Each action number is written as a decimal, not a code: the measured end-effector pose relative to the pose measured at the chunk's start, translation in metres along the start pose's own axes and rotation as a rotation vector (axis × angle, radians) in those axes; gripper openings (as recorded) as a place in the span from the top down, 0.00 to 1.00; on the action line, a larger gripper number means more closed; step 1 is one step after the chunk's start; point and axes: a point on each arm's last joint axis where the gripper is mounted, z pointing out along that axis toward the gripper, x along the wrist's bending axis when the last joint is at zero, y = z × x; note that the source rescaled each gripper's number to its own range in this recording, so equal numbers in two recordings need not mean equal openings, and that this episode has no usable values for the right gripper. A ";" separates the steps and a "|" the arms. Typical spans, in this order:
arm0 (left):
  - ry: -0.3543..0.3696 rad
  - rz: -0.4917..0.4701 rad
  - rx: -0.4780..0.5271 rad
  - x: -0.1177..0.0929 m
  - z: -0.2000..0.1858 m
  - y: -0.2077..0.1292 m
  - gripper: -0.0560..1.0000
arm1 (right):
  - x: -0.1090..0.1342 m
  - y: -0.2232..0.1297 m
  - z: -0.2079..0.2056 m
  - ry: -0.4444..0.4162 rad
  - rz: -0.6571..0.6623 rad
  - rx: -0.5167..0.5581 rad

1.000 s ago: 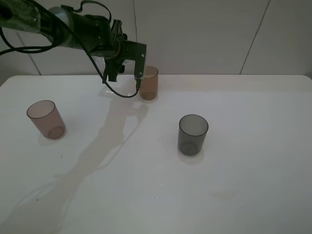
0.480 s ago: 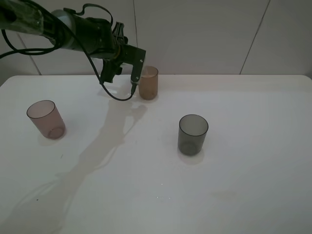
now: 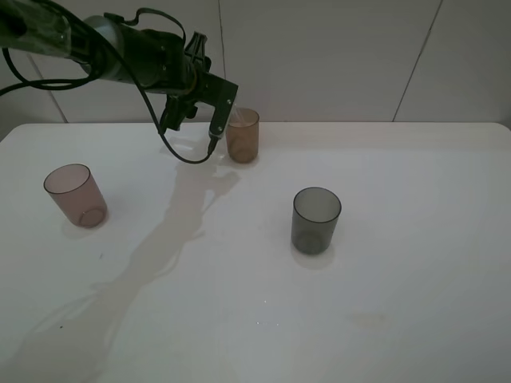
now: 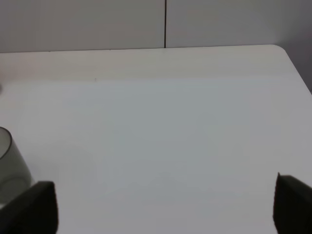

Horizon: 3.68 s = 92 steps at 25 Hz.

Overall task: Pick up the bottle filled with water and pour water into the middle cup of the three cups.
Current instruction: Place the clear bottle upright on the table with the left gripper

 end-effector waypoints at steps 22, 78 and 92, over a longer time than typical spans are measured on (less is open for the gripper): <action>0.053 0.176 0.022 0.005 0.000 -0.001 0.95 | 0.000 0.000 0.000 0.000 0.000 0.000; 0.003 -0.939 0.005 0.037 -0.053 0.000 0.95 | 0.000 0.000 0.000 0.000 0.000 0.000; -0.096 -1.437 -0.402 -0.027 -0.089 -0.029 0.95 | 0.000 0.000 0.000 0.000 0.000 0.000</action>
